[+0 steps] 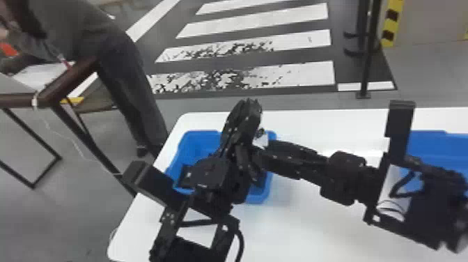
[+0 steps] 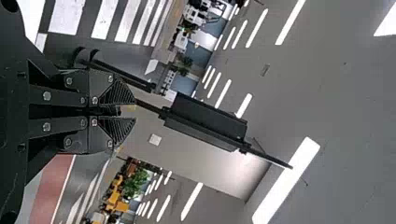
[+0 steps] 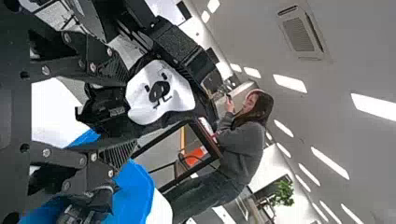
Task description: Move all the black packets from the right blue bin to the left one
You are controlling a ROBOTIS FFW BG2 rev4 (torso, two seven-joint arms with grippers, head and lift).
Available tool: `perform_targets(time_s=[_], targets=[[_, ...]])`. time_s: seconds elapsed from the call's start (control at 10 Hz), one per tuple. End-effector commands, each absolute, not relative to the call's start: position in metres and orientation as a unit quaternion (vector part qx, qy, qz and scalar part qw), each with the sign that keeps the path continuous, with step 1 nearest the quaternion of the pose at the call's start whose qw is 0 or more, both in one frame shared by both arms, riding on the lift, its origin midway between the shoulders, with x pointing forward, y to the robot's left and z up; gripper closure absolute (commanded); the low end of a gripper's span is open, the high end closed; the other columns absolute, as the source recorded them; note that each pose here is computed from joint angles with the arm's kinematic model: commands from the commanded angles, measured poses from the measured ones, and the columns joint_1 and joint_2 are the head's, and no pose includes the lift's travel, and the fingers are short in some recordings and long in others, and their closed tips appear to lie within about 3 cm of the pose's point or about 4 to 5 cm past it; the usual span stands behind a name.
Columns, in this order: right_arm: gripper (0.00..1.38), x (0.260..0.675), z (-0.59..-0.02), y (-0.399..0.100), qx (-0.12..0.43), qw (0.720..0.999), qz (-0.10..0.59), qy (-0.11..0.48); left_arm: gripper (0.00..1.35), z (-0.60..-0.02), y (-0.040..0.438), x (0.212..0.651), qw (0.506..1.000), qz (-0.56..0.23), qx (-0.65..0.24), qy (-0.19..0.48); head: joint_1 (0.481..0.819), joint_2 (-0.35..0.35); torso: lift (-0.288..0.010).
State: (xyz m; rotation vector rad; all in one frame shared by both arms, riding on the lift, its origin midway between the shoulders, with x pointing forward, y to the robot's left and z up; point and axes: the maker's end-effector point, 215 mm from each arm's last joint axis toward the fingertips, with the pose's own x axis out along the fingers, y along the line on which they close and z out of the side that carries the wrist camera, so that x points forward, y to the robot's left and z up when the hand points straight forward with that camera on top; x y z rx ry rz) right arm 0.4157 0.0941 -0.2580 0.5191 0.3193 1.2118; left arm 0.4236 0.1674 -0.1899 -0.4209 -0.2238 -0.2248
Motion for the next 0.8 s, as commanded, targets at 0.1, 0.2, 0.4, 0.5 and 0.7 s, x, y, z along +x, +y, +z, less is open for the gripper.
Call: perform_targets(time_s=[0.1,0.2,0.4,0.5,0.7], targets=[[0.21,0.418,-0.277,0.090,0.261,0.776,0.550,0.166,1.21,-0.182,0.190,0.434,0.967,-0.086,-0.197,-0.136,0.692,0.342,-0.140],[0.28,0.420,-0.280,0.089,0.262,0.777,0.547,0.169,1.21,-0.179,0.197,0.441,0.967,-0.080,-0.193,-0.146,0.691,0.350,-0.140],[0.30,0.422,-0.282,0.083,0.266,0.780,0.541,0.169,1.21,-0.184,0.213,0.459,0.973,-0.055,-0.157,-0.159,0.681,0.350,-0.140],[0.30,0.422,-0.282,0.077,0.271,0.782,0.536,0.167,1.21,-0.209,0.225,0.480,0.979,-0.037,-0.134,-0.150,0.677,0.350,-0.140],[0.30,0.428,-0.274,0.059,0.280,0.792,0.521,0.153,1.21,-0.253,0.251,0.513,0.987,0.003,-0.070,-0.143,0.680,0.350,-0.140]])
